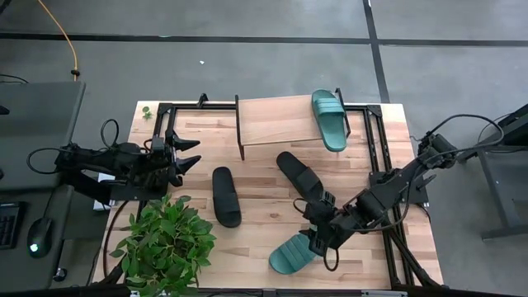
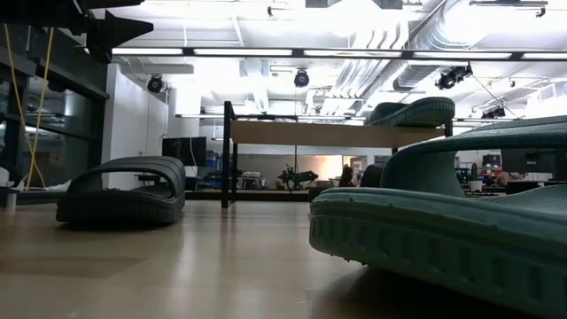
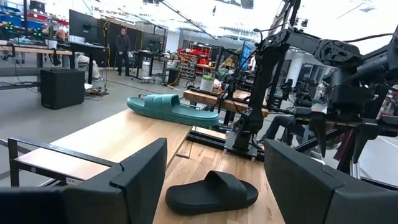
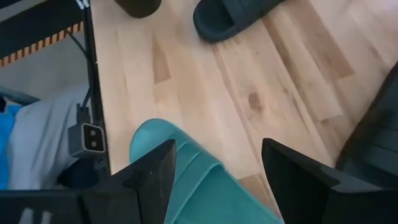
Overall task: Pick and place slides into the shelf
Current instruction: Put the green slipper on the shelf
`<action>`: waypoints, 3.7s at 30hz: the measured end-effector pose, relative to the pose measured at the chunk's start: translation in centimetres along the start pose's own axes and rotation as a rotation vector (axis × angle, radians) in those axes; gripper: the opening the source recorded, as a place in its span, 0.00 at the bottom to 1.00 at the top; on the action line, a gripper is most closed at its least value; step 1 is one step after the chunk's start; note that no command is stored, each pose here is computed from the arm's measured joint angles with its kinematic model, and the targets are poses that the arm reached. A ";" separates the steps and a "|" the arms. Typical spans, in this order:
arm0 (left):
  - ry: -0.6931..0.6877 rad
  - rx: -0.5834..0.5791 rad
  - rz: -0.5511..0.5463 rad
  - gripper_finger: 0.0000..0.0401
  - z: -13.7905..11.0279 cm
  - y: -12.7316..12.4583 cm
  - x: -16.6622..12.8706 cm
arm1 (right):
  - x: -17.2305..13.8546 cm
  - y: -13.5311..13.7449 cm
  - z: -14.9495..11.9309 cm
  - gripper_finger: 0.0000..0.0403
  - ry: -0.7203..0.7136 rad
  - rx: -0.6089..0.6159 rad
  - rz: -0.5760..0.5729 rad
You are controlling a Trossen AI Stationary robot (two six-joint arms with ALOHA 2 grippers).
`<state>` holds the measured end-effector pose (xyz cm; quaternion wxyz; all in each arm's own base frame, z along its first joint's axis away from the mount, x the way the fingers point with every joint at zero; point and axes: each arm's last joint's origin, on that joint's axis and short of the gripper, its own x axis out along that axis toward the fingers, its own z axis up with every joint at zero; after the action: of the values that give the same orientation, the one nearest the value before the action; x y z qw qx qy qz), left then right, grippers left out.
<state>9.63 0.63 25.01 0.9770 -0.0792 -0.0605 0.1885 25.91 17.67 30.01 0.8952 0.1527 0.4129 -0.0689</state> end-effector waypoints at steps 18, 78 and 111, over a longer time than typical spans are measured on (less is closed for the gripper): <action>0.017 0.008 0.003 0.62 -0.2 0.0 0.0 | 2.0 1.0 -1.4 0.56 -0.026 -0.047 -0.100; 0.040 -0.040 -0.048 0.62 -0.3 -0.1 0.0 | 6.3 5.4 -8.9 0.56 -0.191 0.090 -0.258; 0.059 -0.040 -0.044 0.62 -0.5 -0.1 0.0 | 9.7 7.4 -14.8 0.56 -0.177 0.235 -0.244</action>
<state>9.72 0.49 24.50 0.9805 -0.1030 -0.0372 0.1634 23.38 29.57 15.17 0.8890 0.1983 0.3371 -0.2381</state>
